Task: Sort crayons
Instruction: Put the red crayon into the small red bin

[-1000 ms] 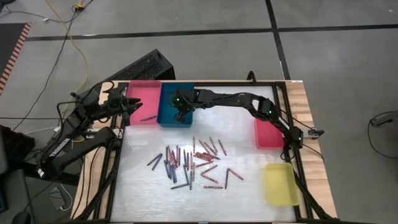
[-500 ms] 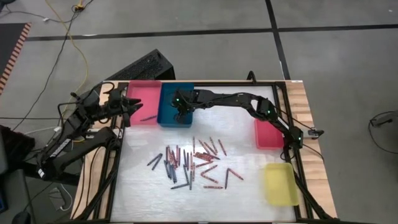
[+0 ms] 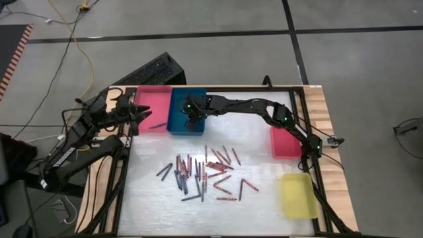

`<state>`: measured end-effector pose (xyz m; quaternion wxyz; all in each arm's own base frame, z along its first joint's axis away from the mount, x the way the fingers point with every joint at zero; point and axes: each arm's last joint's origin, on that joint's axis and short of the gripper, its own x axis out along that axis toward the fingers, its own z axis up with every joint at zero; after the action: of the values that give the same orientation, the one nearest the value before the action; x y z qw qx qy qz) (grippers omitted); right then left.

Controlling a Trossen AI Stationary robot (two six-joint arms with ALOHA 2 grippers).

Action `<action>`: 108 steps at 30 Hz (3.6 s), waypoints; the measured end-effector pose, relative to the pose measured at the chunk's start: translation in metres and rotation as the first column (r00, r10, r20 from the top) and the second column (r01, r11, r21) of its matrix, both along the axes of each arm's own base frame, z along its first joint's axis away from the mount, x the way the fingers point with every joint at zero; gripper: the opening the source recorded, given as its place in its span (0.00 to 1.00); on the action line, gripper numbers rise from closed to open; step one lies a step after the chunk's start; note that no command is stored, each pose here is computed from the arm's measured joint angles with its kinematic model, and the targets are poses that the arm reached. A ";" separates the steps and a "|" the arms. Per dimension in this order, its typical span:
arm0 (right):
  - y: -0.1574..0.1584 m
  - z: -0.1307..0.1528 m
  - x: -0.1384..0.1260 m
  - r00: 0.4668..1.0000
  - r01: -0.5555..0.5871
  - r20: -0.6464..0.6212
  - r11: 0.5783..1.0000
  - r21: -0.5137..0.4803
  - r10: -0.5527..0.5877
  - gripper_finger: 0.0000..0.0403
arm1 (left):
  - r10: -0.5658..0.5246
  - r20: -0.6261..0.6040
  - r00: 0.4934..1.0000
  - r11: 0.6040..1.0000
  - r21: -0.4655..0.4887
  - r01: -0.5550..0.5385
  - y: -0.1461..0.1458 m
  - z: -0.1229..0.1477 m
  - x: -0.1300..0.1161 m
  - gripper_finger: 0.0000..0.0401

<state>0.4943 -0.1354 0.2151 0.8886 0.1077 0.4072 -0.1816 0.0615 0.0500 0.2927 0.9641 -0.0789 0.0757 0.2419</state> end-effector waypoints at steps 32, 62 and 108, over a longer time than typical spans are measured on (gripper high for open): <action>0.128 0.156 -0.111 0.939 0.010 -0.341 0.997 -0.075 -0.035 0.16 | -0.152 0.053 0.987 0.985 -0.075 0.156 -0.004 0.000 0.002 0.27; 0.212 0.027 -0.193 0.910 0.353 -0.315 0.901 0.253 -0.268 0.17 | -0.087 0.062 0.994 0.972 -0.213 0.099 -0.004 -0.005 0.001 0.27; 0.190 0.004 -0.186 0.875 0.441 -0.334 0.862 0.250 -0.351 0.38 | 0.019 -0.081 0.997 0.963 -0.268 -0.040 -0.004 -0.019 -0.003 0.27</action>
<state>0.3087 0.0541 0.2194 0.7364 0.3052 0.5199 -0.3071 0.0581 0.0460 0.2741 0.9371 -0.2011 0.1442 0.2464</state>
